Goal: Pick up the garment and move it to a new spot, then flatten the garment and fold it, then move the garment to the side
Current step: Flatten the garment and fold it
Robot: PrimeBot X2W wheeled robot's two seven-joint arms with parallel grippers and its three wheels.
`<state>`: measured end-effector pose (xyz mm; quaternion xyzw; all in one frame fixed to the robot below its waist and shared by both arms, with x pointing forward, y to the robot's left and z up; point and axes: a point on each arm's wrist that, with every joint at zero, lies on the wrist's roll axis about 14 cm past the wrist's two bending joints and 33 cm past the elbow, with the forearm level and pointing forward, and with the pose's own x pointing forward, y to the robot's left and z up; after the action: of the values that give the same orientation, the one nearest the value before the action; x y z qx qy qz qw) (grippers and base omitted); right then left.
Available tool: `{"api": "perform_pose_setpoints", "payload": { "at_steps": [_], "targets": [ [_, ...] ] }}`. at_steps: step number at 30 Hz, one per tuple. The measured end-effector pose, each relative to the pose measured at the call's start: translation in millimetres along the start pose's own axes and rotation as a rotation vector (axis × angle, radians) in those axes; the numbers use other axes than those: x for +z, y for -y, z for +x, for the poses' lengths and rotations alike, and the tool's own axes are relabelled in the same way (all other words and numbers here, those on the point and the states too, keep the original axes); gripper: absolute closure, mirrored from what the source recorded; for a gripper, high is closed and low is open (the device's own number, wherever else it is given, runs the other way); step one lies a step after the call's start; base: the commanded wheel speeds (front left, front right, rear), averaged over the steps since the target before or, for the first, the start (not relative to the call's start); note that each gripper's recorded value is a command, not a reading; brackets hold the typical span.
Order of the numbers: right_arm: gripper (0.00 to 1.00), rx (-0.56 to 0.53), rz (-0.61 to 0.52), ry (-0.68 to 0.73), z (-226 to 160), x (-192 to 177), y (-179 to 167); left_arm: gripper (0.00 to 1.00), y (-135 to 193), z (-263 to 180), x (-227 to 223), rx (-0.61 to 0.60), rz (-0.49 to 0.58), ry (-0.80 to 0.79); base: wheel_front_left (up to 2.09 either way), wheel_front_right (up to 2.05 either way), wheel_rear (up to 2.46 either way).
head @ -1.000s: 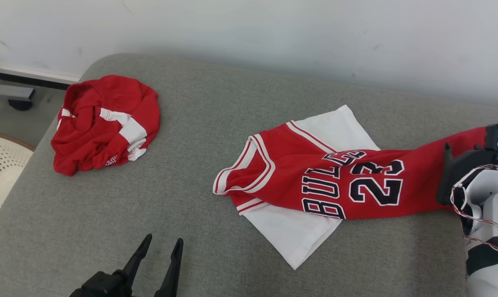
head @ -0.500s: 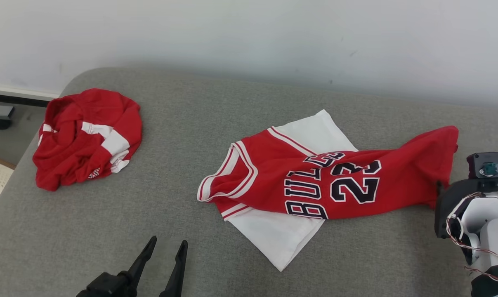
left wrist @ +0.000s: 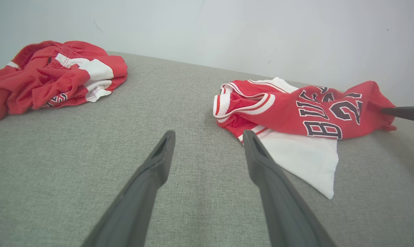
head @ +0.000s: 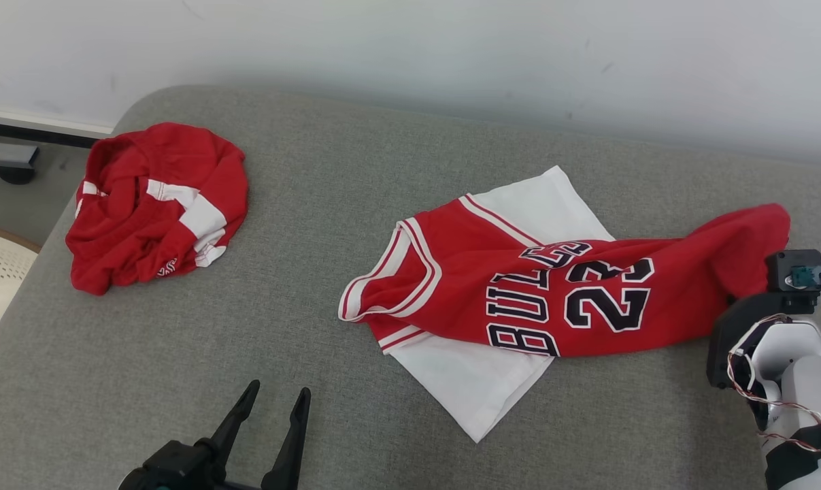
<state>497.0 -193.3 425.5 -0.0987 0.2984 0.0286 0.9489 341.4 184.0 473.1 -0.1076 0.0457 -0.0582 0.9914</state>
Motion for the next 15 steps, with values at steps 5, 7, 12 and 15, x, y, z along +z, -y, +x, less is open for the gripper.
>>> {"api": "perform_pose_setpoints", "payload": {
  "at_steps": [5, 7, 12, 15],
  "targets": [
    [1.0, 0.029, 0.085, 0.148, -14.5, 31.8, -9.7, 0.0, -1.0, -3.3, 3.5, 0.009, -0.002, 0.013, 0.0, 0.0, 0.0],
    [1.0, 0.045, 0.111, 0.204, -27.9, 40.7, -15.5, 0.0, -1.5, -6.3, 3.6, 0.013, -0.007, 0.017, 0.0, 0.0, 0.0],
    [1.0, 0.04, 0.155, 0.363, -78.3, 75.0, -3.3, 0.0, 2.8, -7.1, 6.1, -0.002, -0.009, 0.027, 0.0, 0.0, 0.0],
    [1.0, 0.009, 0.161, 0.436, -111.5, 88.7, 10.5, 0.0, 8.1, -8.6, 6.3, -0.018, -0.012, 0.03, 0.0, 0.0, 0.0]
  ]
}}
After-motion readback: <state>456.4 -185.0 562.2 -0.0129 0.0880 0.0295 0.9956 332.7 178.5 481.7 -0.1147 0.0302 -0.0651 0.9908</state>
